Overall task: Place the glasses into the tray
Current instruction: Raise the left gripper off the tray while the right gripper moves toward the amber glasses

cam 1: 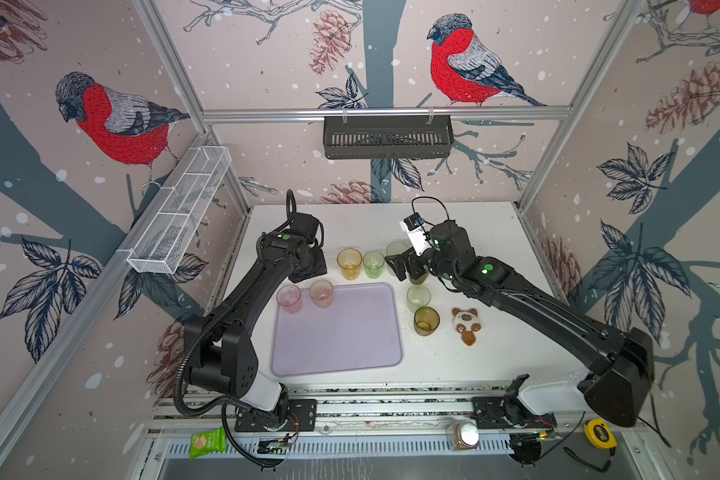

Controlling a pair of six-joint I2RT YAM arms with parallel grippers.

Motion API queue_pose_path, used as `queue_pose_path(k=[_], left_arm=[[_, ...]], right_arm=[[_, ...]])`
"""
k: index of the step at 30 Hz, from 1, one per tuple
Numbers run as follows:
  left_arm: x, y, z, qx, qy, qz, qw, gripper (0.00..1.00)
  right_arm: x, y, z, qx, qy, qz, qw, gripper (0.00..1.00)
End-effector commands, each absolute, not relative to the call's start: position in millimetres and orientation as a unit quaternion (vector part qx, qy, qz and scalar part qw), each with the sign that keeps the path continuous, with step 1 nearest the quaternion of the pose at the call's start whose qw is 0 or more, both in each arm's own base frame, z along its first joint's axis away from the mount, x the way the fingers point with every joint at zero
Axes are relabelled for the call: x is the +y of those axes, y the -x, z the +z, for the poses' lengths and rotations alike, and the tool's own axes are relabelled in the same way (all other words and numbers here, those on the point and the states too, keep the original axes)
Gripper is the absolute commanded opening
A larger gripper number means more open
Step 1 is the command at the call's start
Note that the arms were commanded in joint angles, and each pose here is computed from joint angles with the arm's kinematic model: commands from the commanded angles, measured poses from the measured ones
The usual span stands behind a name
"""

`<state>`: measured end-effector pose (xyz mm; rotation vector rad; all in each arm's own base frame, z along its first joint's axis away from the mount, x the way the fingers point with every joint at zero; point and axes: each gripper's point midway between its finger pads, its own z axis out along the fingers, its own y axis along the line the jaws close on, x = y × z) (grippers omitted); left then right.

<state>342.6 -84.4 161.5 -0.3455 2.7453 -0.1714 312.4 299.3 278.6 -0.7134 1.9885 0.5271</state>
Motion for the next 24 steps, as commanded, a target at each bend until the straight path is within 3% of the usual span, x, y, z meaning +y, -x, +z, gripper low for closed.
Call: queue_pose_path(k=[1, 24], left_arm=[[-89.5, -340.2, 166.7, 0.972, 0.123, -0.075, 0.184, 0.55], [-112.3, -338.7, 187.4, 0.967, 0.105, -0.112, 0.202, 0.61]], right_arm=[[293.8, -307.6, 279.2, 0.817, 0.28, 0.216, 0.455, 1.0], [238.0, -292.8, 275.2, 0.857, 0.199, 0.21, 0.426, 1.0]])
